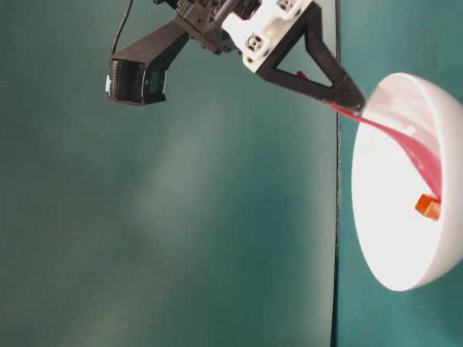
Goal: Grip the spoon and scoop the red block from the bowl with right arm.
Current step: 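Lower the spoon bowl into the white bowl beside the red cube, then slide the spoon under the red cube and tilt it upward, then raise the spoon with the red cube out of the bowl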
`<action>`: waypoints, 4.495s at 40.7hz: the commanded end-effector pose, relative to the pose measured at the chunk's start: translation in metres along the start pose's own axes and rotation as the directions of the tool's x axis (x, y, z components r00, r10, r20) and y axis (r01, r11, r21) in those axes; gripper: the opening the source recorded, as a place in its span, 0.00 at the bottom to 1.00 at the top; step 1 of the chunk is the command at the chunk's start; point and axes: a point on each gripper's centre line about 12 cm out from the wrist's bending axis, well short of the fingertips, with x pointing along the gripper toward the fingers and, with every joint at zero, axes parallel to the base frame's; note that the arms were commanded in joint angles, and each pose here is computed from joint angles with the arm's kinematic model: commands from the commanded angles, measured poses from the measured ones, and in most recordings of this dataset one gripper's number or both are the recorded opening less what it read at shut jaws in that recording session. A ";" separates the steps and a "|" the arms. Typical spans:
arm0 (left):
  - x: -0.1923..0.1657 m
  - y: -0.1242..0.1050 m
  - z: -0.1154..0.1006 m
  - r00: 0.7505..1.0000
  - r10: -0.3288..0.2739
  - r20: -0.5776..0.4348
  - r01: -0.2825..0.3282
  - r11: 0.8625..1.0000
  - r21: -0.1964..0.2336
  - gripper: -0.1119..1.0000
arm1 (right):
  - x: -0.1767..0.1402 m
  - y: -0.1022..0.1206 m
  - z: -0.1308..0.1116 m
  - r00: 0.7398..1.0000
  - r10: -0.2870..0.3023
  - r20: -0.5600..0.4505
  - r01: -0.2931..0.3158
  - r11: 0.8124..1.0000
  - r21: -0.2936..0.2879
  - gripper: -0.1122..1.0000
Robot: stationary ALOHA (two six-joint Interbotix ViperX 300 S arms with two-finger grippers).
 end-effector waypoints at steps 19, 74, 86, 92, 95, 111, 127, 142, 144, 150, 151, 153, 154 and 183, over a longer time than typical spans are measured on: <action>0.001 -0.001 0.013 0.999 0.000 0.032 0.000 1.000 0.004 0.10 | 0.007 0.011 0.024 0.999 0.024 0.039 -0.023 1.000 -0.021 0.29; 0.001 -0.001 0.012 1.000 0.000 0.029 0.000 1.000 0.004 0.10 | 0.001 0.024 0.048 0.987 0.011 0.160 -0.004 0.999 -0.044 0.29; 0.001 0.000 0.011 1.000 0.001 0.025 -0.001 1.000 0.004 0.10 | -0.001 0.024 0.052 0.981 -0.003 0.195 0.012 0.999 -0.047 0.29; 0.001 -0.001 0.012 1.000 0.001 0.028 -0.001 1.000 0.004 0.10 | -0.003 0.023 0.053 0.978 -0.011 0.210 0.021 0.999 -0.046 0.29; 0.001 -0.001 0.012 1.000 0.001 0.028 -0.001 1.000 0.004 0.10 | -0.004 0.024 0.052 0.978 -0.009 0.209 0.020 0.999 -0.049 0.29; 0.001 -0.001 0.012 1.000 0.000 0.029 0.000 1.000 0.003 0.10 | -0.022 0.038 0.044 0.964 0.002 0.264 0.020 0.997 -0.078 0.29; 0.001 -0.001 0.012 1.000 0.001 0.028 0.000 1.000 -0.014 0.10 | -0.070 0.046 0.026 0.871 -0.037 0.490 0.114 0.985 -0.129 0.29; 0.001 0.000 0.011 1.000 0.002 0.016 -0.002 1.000 -0.006 0.10 | -0.095 0.066 0.026 0.797 0.034 0.603 0.126 0.967 -0.220 0.29; 0.001 0.000 0.011 1.000 0.002 0.014 -0.002 1.000 -0.008 0.10 | -0.098 0.067 0.027 0.791 0.038 0.611 0.123 0.968 -0.219 0.29; 0.001 0.000 0.011 1.000 0.002 0.014 -0.002 1.000 -0.020 0.10 | -0.113 0.070 0.038 0.753 0.048 0.656 0.116 0.972 -0.204 0.29; 0.001 0.000 0.011 1.000 0.002 0.016 -0.002 1.000 -0.022 0.10 | -0.118 0.070 0.040 0.741 0.048 0.670 0.115 0.974 -0.197 0.29; 0.001 0.000 0.011 1.000 0.001 0.020 -0.001 1.000 -0.023 0.10 | -0.124 0.070 0.043 0.724 0.048 0.688 0.116 0.975 -0.190 0.29; 0.001 0.000 0.011 1.000 0.001 0.020 -0.001 1.000 -0.025 0.10 | -0.128 0.069 0.045 0.709 0.047 0.703 0.116 0.976 -0.182 0.29; 0.000 -0.001 0.018 1.000 0.001 0.026 0.000 1.000 -0.022 0.10 | -0.151 0.070 0.043 0.702 0.086 0.707 0.042 0.986 -0.161 0.29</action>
